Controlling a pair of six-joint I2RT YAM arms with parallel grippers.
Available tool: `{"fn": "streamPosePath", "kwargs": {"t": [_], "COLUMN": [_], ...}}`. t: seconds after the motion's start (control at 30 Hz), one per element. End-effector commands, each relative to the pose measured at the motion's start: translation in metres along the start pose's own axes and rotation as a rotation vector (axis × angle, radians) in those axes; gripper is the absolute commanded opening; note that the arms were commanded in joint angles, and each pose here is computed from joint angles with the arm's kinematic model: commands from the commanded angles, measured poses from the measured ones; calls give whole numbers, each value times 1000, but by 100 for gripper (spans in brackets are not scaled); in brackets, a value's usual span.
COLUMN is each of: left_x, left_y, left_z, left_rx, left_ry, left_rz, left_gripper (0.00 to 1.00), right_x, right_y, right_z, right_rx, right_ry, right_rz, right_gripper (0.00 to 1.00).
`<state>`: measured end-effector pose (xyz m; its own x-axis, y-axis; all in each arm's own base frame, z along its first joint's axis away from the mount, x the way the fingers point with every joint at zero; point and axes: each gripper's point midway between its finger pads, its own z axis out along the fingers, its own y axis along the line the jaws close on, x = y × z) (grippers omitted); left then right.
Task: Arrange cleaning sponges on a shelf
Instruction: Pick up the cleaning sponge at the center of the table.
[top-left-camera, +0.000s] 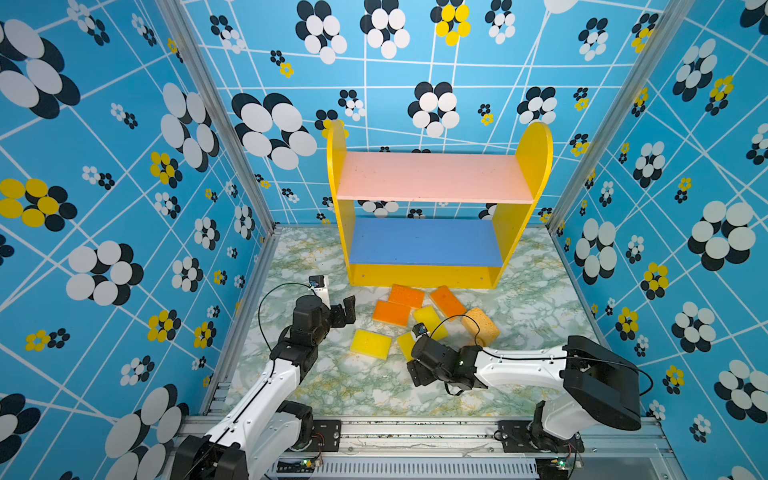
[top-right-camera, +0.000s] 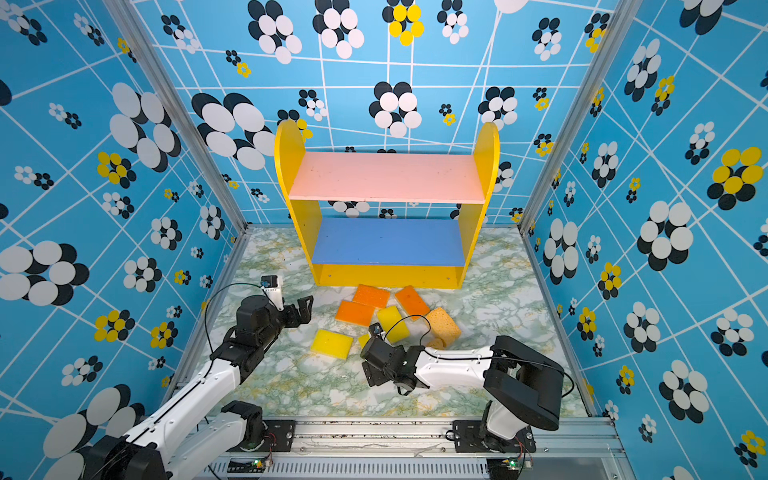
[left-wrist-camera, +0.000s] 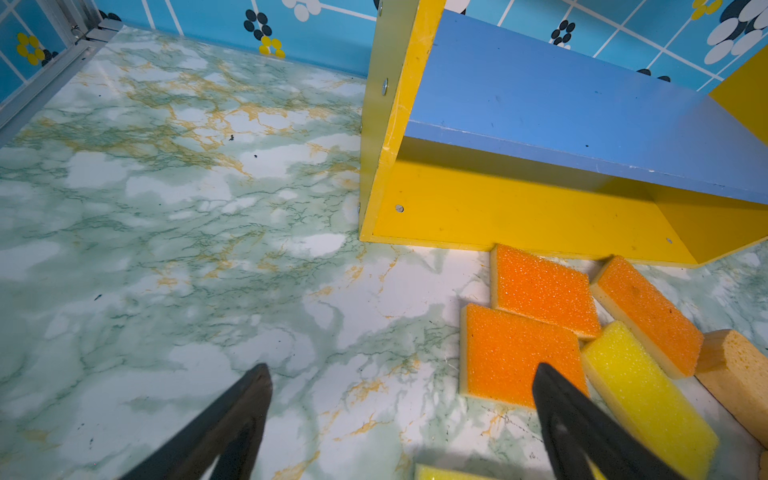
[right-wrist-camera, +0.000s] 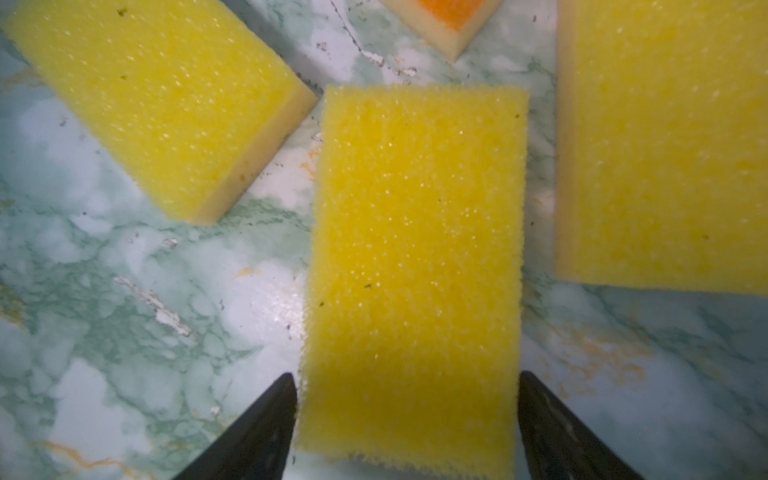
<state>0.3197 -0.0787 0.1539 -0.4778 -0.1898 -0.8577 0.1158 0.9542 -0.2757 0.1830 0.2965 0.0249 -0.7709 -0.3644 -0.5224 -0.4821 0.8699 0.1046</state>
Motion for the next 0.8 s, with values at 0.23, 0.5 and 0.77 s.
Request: {"fn": "streamPosePath", "kwargs": {"t": [0.23,0.5,0.77], "left_x": [2,2,2], "left_y": [-3,-3,-3], "left_z": [1,1,2], "left_rx": [11,11,11], "left_ry": [14,14,13], "left_rz": [11,12,11], "left_gripper": [99,99,99], "right_x": [13,12,17], "right_y": [-9,-9,-9], "right_z": [10,10,10], "right_rx": [72,77,79], "right_ry": [61,61,80], "right_rz": [-17,-16,-26], "right_gripper": [83,81,85]}}
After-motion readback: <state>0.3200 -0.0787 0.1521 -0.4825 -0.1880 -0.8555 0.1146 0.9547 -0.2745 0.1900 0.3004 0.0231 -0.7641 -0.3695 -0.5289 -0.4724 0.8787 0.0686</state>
